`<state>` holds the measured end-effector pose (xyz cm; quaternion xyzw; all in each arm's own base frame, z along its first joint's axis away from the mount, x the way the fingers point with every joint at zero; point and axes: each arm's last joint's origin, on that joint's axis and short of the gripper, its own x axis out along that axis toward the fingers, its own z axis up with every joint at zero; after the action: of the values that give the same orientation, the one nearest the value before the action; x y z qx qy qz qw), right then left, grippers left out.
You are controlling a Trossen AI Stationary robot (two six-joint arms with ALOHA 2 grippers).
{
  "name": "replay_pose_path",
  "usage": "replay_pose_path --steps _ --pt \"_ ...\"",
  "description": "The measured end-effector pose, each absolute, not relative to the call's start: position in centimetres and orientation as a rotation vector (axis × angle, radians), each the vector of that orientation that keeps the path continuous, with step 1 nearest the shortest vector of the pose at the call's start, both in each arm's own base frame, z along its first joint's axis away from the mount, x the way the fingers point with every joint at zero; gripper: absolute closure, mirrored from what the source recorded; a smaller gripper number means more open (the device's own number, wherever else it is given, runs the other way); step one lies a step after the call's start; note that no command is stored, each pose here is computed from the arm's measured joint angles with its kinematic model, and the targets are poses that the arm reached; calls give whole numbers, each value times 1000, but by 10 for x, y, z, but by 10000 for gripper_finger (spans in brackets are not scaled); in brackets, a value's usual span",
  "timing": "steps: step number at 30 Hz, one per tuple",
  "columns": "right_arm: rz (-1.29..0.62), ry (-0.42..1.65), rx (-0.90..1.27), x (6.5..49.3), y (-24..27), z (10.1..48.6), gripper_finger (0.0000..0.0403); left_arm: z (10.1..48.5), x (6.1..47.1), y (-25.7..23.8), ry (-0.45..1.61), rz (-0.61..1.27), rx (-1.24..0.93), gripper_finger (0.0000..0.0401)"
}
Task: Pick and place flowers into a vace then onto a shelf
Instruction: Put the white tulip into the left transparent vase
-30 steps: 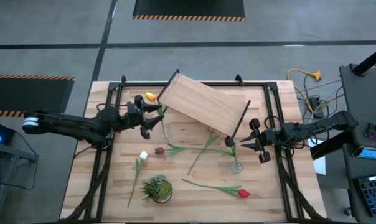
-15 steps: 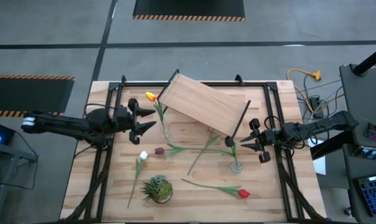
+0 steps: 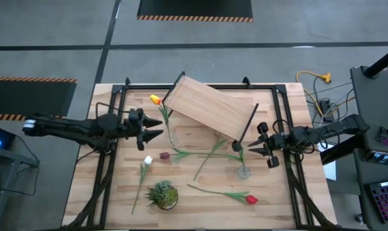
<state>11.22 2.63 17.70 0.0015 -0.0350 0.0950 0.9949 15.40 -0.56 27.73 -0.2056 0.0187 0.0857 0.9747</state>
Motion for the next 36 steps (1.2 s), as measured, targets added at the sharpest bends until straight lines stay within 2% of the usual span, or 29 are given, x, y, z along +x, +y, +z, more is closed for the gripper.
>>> replay_pose_path --steps 8,17,20,26,36 --pt "190 -70 3 112 26 177 339 303 153 -11 400 286 -632 184" --pt "191 -70 3 112 26 177 339 294 165 -19 897 688 -838 184" --pt "191 -69 7 112 26 177 339 291 175 -28 986 747 -873 184" --pt "191 -67 8 112 26 177 339 275 194 -56 1211 739 -840 184" --pt "191 -68 9 112 26 177 339 234 190 -108 1396 946 -942 184"
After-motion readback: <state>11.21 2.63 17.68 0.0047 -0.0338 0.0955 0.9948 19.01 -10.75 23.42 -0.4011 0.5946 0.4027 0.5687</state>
